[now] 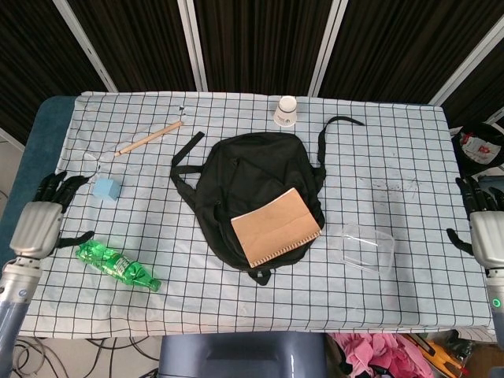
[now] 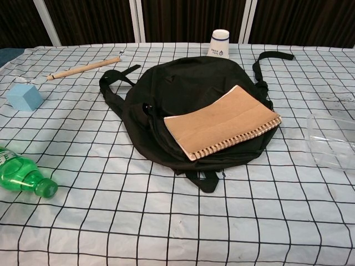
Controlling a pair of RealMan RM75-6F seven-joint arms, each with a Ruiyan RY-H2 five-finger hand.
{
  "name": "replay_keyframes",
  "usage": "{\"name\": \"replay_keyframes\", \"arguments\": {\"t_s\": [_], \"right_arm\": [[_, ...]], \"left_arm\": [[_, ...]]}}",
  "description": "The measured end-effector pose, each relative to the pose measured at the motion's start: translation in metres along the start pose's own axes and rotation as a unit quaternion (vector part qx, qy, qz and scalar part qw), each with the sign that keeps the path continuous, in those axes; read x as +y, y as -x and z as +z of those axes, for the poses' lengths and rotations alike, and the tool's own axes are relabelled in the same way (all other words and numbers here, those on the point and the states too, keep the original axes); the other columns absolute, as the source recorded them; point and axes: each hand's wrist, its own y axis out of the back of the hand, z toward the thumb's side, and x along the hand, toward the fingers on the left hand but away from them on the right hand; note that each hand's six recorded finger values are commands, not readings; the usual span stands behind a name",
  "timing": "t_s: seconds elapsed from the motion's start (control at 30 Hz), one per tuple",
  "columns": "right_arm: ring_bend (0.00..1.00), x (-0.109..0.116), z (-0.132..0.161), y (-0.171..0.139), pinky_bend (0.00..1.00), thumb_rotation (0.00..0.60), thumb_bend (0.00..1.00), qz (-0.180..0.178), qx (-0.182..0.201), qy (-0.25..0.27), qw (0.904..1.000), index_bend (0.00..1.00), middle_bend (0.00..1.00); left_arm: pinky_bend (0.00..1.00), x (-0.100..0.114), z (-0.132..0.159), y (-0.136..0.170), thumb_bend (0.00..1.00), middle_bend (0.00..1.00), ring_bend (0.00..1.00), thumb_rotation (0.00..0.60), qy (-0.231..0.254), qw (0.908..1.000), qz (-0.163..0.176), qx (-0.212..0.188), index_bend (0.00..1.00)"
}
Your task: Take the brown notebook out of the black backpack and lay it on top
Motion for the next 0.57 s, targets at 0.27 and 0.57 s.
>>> {"name": "replay_keyframes", "arguments": {"t_s": [0.27,0.57], "right_arm": [[0.19,-0.013,0.021,-0.056,0.13,0.600,0.21,0.006,0.039,0.011,0.9991,0.00,0.04],[0.16,-0.023,0.043,-0.085,0.12,0.600,0.21,0.035,0.052,0.016,0.9979,0.00,0.01]], "left_arm": [[0.00,-0.019,-0.041,0.057,0.07,0.12,0.00,0.600,-0.003,0.9987,-0.024,0.046,0.14],[0.00,-0.015,-0.048,0.074,0.07,0.12,0.00,0.600,-0.022,0.9985,0.009,0.049,0.14]]}}
